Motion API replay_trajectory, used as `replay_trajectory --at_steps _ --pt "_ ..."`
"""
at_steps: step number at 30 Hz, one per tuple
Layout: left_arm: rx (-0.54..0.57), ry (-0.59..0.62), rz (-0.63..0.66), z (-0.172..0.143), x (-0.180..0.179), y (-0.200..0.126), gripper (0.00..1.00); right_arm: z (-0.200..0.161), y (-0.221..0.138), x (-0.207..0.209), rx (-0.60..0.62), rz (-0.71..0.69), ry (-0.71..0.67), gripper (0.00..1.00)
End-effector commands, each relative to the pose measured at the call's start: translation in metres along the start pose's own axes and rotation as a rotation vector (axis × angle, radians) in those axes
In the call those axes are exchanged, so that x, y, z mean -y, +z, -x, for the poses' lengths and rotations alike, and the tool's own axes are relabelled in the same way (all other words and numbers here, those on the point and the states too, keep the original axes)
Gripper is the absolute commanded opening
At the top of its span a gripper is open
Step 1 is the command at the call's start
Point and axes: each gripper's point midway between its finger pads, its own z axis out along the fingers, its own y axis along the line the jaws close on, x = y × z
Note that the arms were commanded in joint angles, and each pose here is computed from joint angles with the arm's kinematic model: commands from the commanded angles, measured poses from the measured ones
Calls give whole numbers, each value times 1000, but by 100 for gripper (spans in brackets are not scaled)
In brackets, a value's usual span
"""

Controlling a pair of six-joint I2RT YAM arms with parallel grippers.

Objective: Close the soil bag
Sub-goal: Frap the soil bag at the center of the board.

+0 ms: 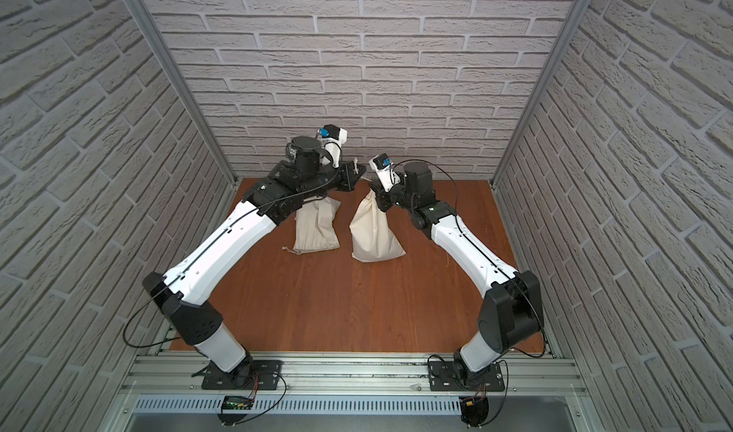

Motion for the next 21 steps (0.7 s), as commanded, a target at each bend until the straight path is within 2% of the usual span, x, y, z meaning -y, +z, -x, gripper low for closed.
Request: replay_trajectory --at_steps 1,5,10,15,21 --pt "487 87 -291 141 95 -145 0 -181 -3 63 -568 -314 67 6" --pt "591 96 -269 164 90 -192 0 -213 -11 83 -716 -419 -3 9" --pt "690 110 -241 176 88 -242 0 -228 -19 104 -819 -500 -72 11" --pt "737 119 -216 178 85 -270 0 -213 -21 110 -818 -512 -105 12" --pt "755 116 -188 174 78 -280 0 -182 -17 105 -753 -459 -103 13"
